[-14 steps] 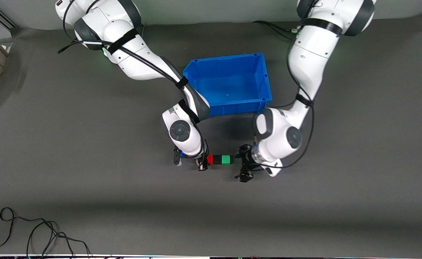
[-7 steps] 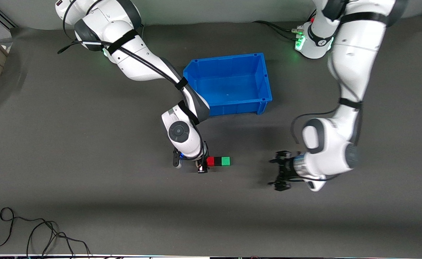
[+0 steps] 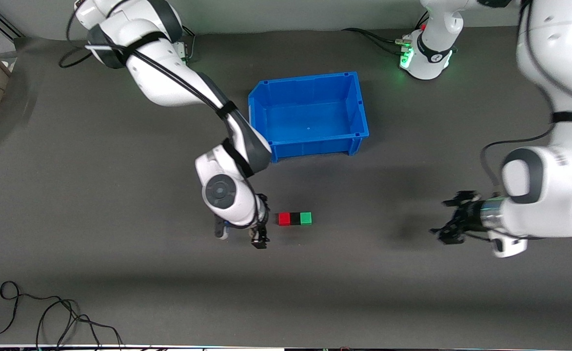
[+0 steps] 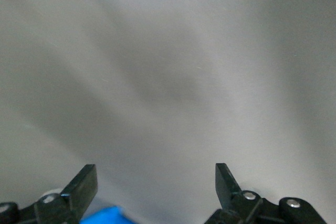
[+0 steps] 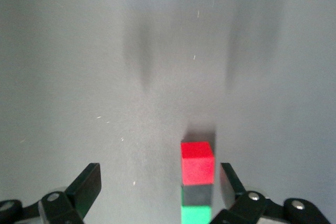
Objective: Attach green and red cubes to black cube
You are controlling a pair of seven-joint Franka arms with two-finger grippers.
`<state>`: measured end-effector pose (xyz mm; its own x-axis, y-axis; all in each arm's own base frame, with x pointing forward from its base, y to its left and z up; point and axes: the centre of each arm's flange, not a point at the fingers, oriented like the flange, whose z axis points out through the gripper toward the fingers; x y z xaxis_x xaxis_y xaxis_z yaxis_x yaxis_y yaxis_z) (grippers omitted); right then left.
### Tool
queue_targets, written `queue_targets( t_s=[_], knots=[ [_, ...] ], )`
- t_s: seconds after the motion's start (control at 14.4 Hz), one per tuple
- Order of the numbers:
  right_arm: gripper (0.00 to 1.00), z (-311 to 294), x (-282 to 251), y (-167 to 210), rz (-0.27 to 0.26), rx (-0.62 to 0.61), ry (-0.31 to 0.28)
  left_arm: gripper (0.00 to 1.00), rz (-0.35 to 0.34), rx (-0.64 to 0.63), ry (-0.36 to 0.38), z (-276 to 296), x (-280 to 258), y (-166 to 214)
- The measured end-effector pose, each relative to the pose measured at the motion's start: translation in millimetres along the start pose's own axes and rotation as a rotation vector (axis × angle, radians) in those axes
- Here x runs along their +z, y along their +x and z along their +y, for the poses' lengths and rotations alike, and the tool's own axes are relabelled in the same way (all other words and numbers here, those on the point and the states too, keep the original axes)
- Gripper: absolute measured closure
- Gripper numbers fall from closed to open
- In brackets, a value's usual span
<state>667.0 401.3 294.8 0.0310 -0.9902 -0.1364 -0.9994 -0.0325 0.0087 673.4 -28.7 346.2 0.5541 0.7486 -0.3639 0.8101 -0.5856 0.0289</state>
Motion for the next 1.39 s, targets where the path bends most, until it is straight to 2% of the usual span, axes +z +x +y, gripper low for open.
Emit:
queue_targets(
  t_s=[0.42, 0.62, 0.76, 0.97, 1.11, 1.25, 1.39],
  knots=[
    [0.00, 18.8, -171.6, 66.7, 0.020, -0.234, -0.152, 0.00, 0.043, 0.321, 0.099, -56.7, -102.0, -22.9],
    [0.00, 37.5, -240.4, 125.1, 0.009, -0.357, -0.248, 0.00, 0.119, 0.501, 0.139, -66.6, -136.9, -40.2],
    [0.00, 48.0, -272.9, 170.0, -0.019, -0.463, -0.304, 0.00, 0.162, 0.644, 0.149, -71.4, -160.6, -54.7],
    [0.00, 60.3, -310.7, 227.7, -0.080, -0.687, -0.304, 0.00, 0.216, 0.816, 0.146, -80.4, -195.1, -78.6],
    [0.00, 70.7, -331.7, 258.1, -0.109, -0.838, -0.284, 0.00, 0.240, 0.856, 0.143, -84.7, -210.6, -93.5],
    [0.00, 81.0, -345.6, 286.0, -0.125, -0.981, -0.269, 0.00, 0.254, 0.878, 0.140, -83.5, -217.5, -107.2],
    [0.00, 89.6, -353.0, 311.9, -0.117, -1.116, -0.272, 0.00, 0.268, 0.907, 0.163, -76.4, -216.8, -121.6]
  ],
)
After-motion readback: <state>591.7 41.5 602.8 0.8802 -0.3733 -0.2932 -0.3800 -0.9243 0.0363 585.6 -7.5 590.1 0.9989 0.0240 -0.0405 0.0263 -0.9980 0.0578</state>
